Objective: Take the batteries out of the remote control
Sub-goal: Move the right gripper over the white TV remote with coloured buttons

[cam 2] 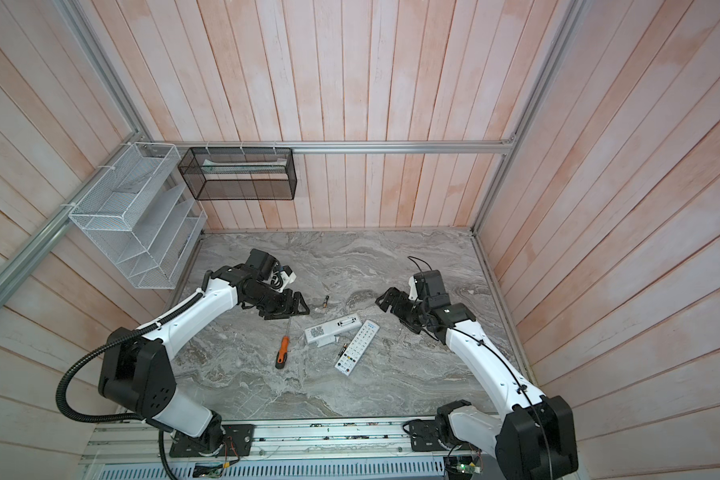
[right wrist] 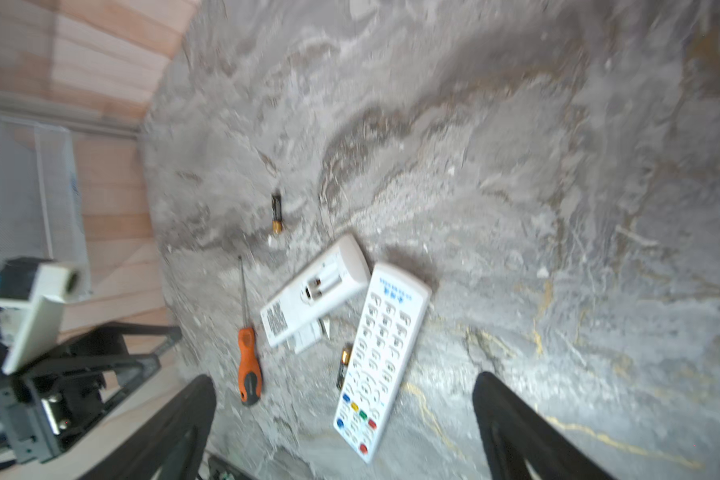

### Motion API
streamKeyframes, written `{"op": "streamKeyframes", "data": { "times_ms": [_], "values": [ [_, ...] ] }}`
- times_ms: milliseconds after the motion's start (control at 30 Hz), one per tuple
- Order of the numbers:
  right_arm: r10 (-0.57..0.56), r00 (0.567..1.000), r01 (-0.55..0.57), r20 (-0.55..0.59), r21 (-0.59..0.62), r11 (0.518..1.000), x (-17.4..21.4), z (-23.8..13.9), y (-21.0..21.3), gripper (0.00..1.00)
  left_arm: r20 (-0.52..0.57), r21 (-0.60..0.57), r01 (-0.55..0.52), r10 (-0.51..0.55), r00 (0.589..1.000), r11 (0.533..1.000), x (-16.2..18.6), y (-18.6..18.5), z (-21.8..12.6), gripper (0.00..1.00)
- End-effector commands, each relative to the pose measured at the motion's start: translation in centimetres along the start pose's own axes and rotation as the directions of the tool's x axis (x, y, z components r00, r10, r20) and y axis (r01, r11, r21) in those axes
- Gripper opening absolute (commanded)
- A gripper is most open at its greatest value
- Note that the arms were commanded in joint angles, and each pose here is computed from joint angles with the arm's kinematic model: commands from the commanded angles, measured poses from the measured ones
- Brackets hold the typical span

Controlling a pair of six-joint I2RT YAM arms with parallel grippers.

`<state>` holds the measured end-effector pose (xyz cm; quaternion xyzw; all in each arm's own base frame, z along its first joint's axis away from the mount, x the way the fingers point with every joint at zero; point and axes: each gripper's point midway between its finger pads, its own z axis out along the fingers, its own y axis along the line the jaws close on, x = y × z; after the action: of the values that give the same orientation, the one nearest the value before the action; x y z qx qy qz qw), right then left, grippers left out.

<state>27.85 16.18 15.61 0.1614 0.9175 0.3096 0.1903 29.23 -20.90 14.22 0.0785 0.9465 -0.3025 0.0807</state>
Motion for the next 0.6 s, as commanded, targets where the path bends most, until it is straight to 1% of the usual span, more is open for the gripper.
{"op": "streamKeyframes", "data": {
  "times_ms": [0, 67, 100, 167, 200, 233, 267, 300, 333, 367, 400, 433, 467, 500, 533, 567],
  "values": [
    [-0.037, 0.997, 0.048, -0.072, 0.172, 0.984, 1.8, -0.7, -1.0, 0.96, 0.036, 0.132, -0.006, 0.001, 0.999, 0.991, 0.3, -2.6, -1.0, 0.81],
    [-0.047, 0.992, 0.074, -0.12, 0.239, 0.968, 3.1, -0.9, -1.1, 0.96, 0.037, 0.154, -0.02, 0.014, 0.999, 0.988, 0.8, -3.1, -1.5, 0.82],
    [-0.024, 0.988, 0.062, -0.151, 0.253, 0.965, 3.9, -0.8, -1.2, 0.96, 0.039, 0.154, -0.035, 0.029, 0.999, 0.987, 0.9, -3.2, -1.8, 0.82],
    [0.032, 0.98, 0.019, -0.197, 0.251, 0.968, 5.2, -0.3, -0.7, 0.97, 0.044, 0.145, -0.062, 0.056, 0.997, 0.987, 1.2, -3.3, -2.2, 0.82],
    [0.039, 0.978, 0.013, -0.206, 0.243, 0.97, 5.7, 0.1, -0.1, 0.96, 0.045, 0.143, -0.072, 0.067, 0.997, 0.987, 1.4, -3.3, -2.3, 0.82],
    [0.019, 0.978, 0.028, -0.208, 0.223, 0.974, 6.2, 0.5, 0.8, 0.94, 0.048, 0.147, -0.081, 0.074, 0.996, 0.986, 1.6, -3.4, -2.4, 0.82],
    [-0.015, 0.979, 0.057, -0.206, 0.203, 0.978, 6.4, 0.8, 1.7, 0.93, 0.048, 0.156, -0.084, 0.077, 0.996, 0.984, 1.8, -3.4, -2.4, 0.82],
    [-0.081, 0.975, 0.119, -0.206, 0.179, 0.977, 6.5, 1.1, 2.6, 0.92, 0.05, 0.169, -0.088, 0.081, 0.995, 0.982, 2.1, -3.5, -2.3, 0.82],
    [-0.178, 0.964, 0.213, -0.196, 0.173, 0.962, 6.2, 1.2, 3.0, 0.92, 0.051, 0.18, -0.09, 0.082, 0.995, 0.98, 2.4, -3.5, -2.2, 0.82],
    [-0.278, 0.942, 0.31, -0.187, 0.174, 0.935, 5.9, 1.2, 3.3, 0.92, 0.052, 0.189, -0.092, 0.084, 0.995, 0.978, 2.6, -3.6, -2.2, 0.82],
    [-0.409, 0.896, 0.436, -0.176, 0.164, 0.885, 5.6, 1.2, 3.8, 0.93, 0.054, 0.199, -0.095, 0.086, 0.995, 0.975, 2.8, -3.6, -2.2, 0.82],
    [-0.554, 0.815, 0.576, -0.17, 0.137, 0.806, 5.5, 1.1, 4.5, 0.93, 0.056, 0.206, -0.1, 0.09, 0.994, 0.973, 2.9, -3.7, -2.2, 0.82],
    [-0.665, 0.73, 0.682, -0.157, 0.11, 0.723, 5.4, 0.9, 5.1, 0.94, 0.053, 0.209, -0.101, 0.091, 0.994, 0.973, 3.1, -3.7, -2.1, 0.82],
    [-0.763, 0.632, 0.775, -0.135, 0.081, 0.627, 5.2, 0.5, 5.8, 0.95, 0.05, 0.209, -0.102, 0.094, 0.994, 0.973, 3.1, -3.7, -2.2, 0.82],
    [-0.846, 0.521, 0.853, -0.11, 0.044, 0.519, 5.3, 0.0, 6.3, 0.95, 0.05, 0.204, -0.104, 0.096, 0.994, 0.973, 3.1, -3.7, -2.3, 0.82],
    [-0.916, 0.394, 0.918, -0.08, -0.018, 0.397, 5.9, -0.4, 7.0, 0.96, 0.049, 0.202, -0.107, 0.099, 0.994, 0.974, 3.0, -3.8, -2.4, 0.82]
  ]
}}
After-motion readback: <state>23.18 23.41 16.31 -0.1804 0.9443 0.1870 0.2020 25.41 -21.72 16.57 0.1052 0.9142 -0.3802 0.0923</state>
